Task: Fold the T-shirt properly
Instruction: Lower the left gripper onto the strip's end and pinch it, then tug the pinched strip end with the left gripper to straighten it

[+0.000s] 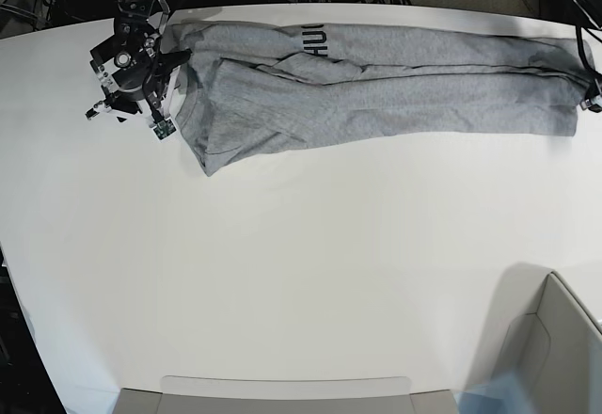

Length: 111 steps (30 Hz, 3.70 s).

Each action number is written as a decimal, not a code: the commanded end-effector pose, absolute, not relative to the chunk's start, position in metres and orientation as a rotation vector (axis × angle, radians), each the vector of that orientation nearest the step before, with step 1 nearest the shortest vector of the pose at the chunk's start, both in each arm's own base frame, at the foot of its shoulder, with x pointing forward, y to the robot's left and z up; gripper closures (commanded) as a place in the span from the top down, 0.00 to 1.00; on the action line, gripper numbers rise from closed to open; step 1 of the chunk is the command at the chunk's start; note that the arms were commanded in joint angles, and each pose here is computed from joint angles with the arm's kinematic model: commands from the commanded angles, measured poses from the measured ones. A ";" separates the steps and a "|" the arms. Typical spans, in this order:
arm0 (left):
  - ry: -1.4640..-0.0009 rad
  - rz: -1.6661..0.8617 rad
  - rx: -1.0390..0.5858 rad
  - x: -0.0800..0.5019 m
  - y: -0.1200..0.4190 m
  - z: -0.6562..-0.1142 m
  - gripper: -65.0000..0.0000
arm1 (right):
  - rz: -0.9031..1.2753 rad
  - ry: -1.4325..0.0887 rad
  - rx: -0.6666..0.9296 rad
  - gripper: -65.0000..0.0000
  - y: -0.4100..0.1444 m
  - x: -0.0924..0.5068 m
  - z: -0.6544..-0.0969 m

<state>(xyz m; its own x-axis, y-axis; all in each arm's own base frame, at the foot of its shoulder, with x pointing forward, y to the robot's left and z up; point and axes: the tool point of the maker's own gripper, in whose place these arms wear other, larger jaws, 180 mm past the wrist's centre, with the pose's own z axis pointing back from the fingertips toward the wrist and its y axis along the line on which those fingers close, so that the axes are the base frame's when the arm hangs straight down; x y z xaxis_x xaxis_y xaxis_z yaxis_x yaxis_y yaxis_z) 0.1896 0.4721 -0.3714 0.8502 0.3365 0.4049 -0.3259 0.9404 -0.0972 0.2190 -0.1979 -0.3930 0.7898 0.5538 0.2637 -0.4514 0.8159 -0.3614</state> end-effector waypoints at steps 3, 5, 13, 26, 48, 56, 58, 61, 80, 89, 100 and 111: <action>-0.492 0.338 -0.002 0.201 0.483 -0.351 0.00 | 0.564 -0.390 -0.301 0.36 -0.200 0.223 -0.387; -0.482 0.338 -0.002 0.199 0.483 -0.354 0.00 | 0.565 -0.388 -0.301 0.36 -0.200 0.223 -0.387; -0.470 0.338 0.012 0.188 0.485 -0.357 0.41 | 0.566 -0.389 -0.298 0.36 -0.198 0.223 -0.387; -0.473 0.231 0.017 0.193 0.466 -0.382 0.43 | 0.566 -0.384 -0.302 0.36 -0.201 0.222 -0.387; -0.444 0.281 -0.002 0.179 0.479 -0.415 0.42 | 0.569 -0.388 -0.299 0.36 -0.199 0.223 -0.387; -0.519 0.349 0.049 0.178 0.510 -0.387 0.42 | 0.570 -0.387 -0.301 0.36 -0.199 0.223 -0.387; -0.507 0.355 0.057 0.170 0.513 -0.387 0.42 | 0.570 -0.387 -0.301 0.36 -0.199 0.223 -0.387; -0.489 0.348 0.076 0.162 0.518 -0.385 0.42 | 0.569 -0.389 -0.300 0.36 -0.199 0.223 -0.387; -0.280 0.165 -0.069 0.150 0.429 -0.461 0.34 | 0.570 -0.387 -0.301 0.36 -0.199 0.223 -0.387; -0.248 0.001 -0.141 0.173 0.362 -0.457 0.00 | 0.568 -0.390 -0.302 0.36 -0.200 0.224 -0.386; -0.382 0.222 -0.057 0.172 0.425 -0.412 0.00 | 0.565 -0.389 -0.303 0.36 -0.201 0.223 -0.386; -0.457 0.276 0.035 0.182 0.475 -0.359 0.00 | 0.564 -0.398 -0.296 0.36 -0.197 0.226 -0.386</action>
